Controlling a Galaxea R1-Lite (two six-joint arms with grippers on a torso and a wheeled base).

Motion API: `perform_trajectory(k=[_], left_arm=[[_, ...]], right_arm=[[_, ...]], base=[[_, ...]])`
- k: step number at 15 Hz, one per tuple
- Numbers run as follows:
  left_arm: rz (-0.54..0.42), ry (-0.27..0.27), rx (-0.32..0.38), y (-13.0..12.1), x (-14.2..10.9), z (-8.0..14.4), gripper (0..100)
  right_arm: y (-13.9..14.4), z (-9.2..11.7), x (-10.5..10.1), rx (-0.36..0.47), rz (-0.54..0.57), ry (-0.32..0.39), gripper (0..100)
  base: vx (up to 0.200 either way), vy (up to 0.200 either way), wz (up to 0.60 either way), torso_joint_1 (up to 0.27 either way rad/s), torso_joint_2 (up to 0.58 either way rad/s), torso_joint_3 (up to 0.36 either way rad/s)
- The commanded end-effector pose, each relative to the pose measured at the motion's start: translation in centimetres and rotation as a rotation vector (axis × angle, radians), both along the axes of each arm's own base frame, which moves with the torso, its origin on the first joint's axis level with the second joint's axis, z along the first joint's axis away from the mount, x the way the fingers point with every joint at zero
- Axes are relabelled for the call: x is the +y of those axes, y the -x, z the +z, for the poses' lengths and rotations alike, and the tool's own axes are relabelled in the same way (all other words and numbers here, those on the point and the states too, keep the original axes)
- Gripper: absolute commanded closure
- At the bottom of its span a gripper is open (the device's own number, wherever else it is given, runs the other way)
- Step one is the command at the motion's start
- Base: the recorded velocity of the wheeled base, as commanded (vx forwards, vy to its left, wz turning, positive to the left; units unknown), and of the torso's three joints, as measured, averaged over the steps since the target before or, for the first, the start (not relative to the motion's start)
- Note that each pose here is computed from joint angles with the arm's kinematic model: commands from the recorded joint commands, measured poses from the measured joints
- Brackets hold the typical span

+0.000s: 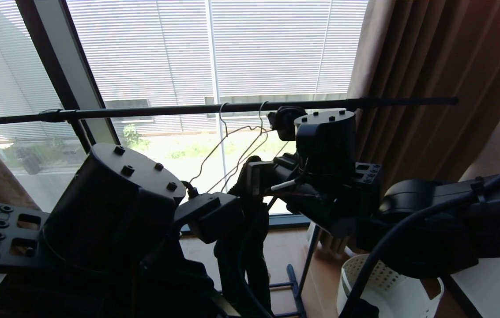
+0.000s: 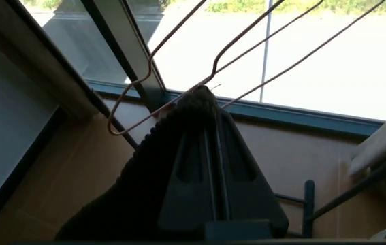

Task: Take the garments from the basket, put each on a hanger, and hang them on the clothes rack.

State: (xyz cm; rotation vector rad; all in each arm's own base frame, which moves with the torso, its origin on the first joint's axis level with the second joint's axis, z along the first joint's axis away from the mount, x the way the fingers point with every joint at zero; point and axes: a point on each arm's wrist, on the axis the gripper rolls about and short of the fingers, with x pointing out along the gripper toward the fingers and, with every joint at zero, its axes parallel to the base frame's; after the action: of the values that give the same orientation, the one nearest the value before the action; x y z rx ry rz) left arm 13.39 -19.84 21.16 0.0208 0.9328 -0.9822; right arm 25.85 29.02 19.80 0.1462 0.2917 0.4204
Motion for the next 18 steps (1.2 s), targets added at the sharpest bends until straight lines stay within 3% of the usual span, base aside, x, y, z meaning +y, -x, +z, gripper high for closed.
perform_trajectory(k=[1,4,7,10,12,13,18], left_arm=[[-0.006,-0.009,0.005,0.0,-0.3,-0.2,100],[0.017,0.003,-0.008,0.6,1.5,0.1,100],[0.117,-0.033,-0.065,-0.3,4.7,-0.4,100],[0.201,-0.058,-0.117,-1.8,6.0,-0.2,100],[0.256,-0.050,-0.166,-3.7,6.2,1.0,100],[0.279,-0.052,-0.180,-4.6,5.9,1.4,100],[0.277,-0.022,-0.237,-6.5,4.3,3.2,100]], right_arm=[[0.1,-0.2,0.2,0.007,0.001,-0.008,100],[1.1,1.8,-1.6,-0.016,-0.007,-0.040,100],[2.8,2.8,-5.7,-0.016,-0.042,-0.037,100],[4.1,2.3,-8.4,-0.007,-0.068,0.010,100],[6.6,0.7,-10.9,0.009,-0.051,0.105,100],[7.7,-0.2,-11.3,0.018,-0.024,0.150,100],[10.1,-2.4,-9.7,0.058,0.092,0.215,100]], base=[[0.000,0.000,0.00,0.000,0.00,0.000],[0.000,0.000,0.00,0.000,0.00,0.000],[0.000,0.000,0.00,0.000,0.00,0.000],[0.000,0.000,0.00,0.000,0.00,0.000],[0.000,0.000,0.00,0.000,0.00,0.000],[0.000,0.000,0.00,0.000,0.00,0.000],[0.000,0.000,0.00,0.000,0.00,0.000]])
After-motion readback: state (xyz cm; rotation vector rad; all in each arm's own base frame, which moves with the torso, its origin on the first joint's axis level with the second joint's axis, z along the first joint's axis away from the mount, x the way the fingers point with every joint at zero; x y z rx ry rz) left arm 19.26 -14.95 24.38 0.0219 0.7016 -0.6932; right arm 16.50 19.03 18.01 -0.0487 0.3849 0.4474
